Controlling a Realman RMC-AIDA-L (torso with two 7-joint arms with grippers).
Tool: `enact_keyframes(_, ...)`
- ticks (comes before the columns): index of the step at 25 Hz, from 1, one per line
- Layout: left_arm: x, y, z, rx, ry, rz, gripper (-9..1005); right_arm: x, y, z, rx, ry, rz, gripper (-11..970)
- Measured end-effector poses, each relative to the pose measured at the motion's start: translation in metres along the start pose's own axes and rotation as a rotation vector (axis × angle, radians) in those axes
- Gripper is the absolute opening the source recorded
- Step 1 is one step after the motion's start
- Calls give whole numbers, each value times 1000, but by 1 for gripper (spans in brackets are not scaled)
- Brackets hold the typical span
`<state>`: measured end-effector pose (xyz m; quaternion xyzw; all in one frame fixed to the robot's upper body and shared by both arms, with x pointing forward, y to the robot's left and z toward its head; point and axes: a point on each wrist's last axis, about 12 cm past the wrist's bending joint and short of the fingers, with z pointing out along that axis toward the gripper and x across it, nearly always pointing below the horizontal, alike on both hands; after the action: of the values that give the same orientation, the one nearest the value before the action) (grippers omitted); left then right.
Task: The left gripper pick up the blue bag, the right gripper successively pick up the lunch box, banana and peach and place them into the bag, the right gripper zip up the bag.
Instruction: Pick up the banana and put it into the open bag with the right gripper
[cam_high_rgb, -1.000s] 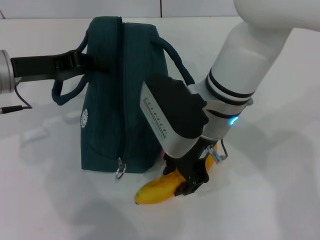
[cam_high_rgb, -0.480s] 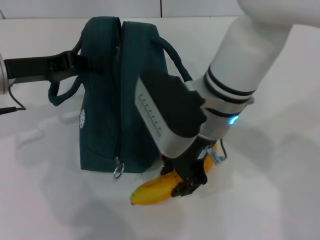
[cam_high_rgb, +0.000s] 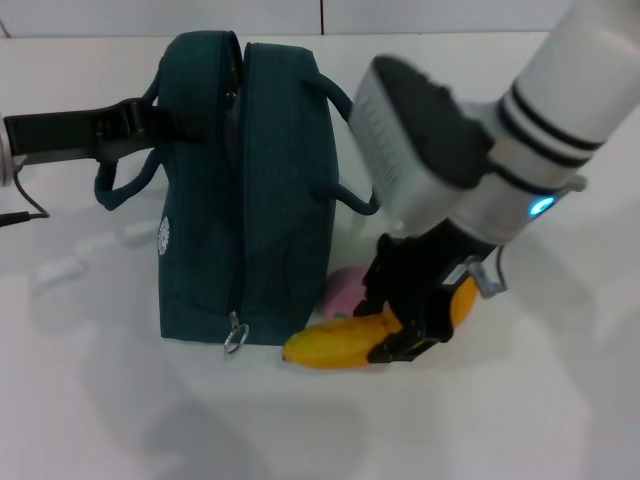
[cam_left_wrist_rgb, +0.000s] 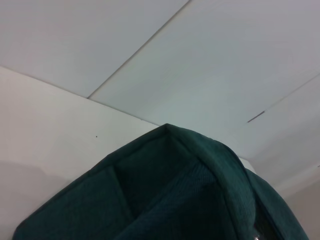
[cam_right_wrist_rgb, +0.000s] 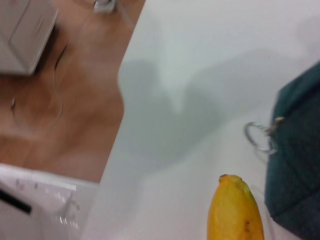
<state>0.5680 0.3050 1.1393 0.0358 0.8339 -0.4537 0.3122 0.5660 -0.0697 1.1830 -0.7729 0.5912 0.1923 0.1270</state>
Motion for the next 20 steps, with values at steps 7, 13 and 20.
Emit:
enact_keyframes(7, 0, -1, 1, 6, 1, -4, 36, 25, 0, -24, 18, -117, 128, 421)
enact_keyframes(13, 0, -2, 0, 11, 0, -6, 36, 43, 2, -46, 40, -214, 214, 423)
enact_keyframes(20, -2, -7, -1, 54, -8, -6, 36, 49, 15, -87, 69, -351, 208, 425)
